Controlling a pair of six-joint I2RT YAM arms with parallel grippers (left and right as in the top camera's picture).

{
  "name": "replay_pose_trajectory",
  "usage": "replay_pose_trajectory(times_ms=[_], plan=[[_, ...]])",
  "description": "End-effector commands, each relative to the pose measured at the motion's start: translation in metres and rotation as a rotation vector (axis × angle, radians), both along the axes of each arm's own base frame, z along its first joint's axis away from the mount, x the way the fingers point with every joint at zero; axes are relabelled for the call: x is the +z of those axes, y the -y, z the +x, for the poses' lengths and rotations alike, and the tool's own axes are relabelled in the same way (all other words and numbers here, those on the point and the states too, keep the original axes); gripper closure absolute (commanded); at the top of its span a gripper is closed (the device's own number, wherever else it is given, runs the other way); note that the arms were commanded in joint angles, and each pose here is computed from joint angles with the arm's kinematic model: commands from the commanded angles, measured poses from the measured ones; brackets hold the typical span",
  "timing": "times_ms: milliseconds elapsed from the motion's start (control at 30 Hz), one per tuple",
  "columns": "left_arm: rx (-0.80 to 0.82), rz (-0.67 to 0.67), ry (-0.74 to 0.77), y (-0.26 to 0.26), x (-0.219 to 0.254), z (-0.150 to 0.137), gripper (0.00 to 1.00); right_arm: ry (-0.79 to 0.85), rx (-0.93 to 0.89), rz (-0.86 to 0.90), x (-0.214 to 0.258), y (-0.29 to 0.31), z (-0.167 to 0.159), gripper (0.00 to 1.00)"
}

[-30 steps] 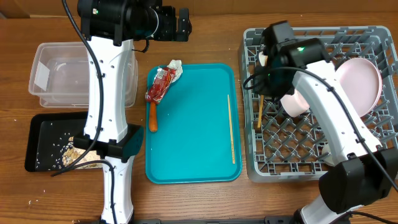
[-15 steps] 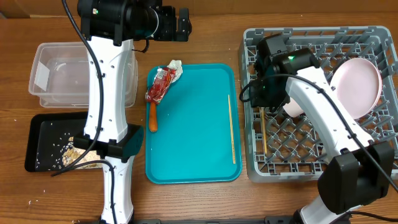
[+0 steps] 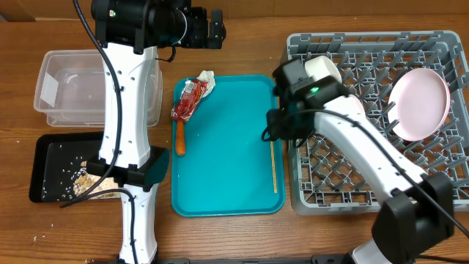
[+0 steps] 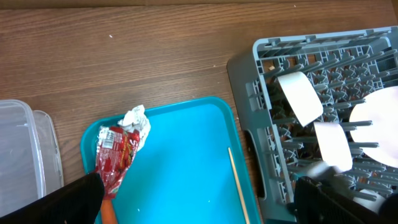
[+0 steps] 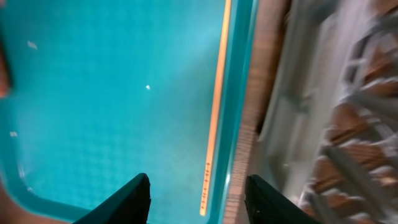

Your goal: Sort waste into correct bins and load items into the dishwasher

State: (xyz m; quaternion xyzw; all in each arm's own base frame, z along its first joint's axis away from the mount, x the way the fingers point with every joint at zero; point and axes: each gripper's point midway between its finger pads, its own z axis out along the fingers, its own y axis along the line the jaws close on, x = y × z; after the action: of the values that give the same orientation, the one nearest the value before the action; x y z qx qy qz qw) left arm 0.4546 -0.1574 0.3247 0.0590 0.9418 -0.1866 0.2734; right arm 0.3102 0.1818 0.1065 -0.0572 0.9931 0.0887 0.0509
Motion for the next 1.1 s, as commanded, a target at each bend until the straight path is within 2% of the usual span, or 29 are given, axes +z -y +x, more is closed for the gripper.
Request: replay_pose_trajectory(times_ms=[0, 100, 233, 700, 867, 1067], plan=[[-0.02, 0.016, 0.006, 0.002, -0.002, 0.0, 0.0, -0.07, -0.011, -0.019, -0.029, -0.011, -0.019, 0.49], [-0.02, 0.016, 0.006, 0.002, -0.002, 0.0, 0.0, -0.063, -0.005, -0.045, -0.043, -0.019, -0.027, 0.46], [-0.02, 0.016, 0.006, 0.002, -0.002, 0.0, 0.0, -0.003, -0.06, -0.119, -0.057, -0.01, -0.022, 0.45], [-0.02, 0.016, 0.006, 0.002, -0.002, 0.0, 0.0, 0.022, -0.062, -0.102, -0.092, -0.006, -0.027, 0.47], [-0.02, 0.016, 0.006, 0.002, -0.002, 0.0, 0.0, 0.01, -0.057, -0.086, -0.103, -0.006, -0.034, 0.61], [-0.021, 0.016, 0.006, 0.002, -0.002, 0.0, 0.0, -0.018, -0.047, -0.053, -0.098, -0.013, -0.037, 0.92]])
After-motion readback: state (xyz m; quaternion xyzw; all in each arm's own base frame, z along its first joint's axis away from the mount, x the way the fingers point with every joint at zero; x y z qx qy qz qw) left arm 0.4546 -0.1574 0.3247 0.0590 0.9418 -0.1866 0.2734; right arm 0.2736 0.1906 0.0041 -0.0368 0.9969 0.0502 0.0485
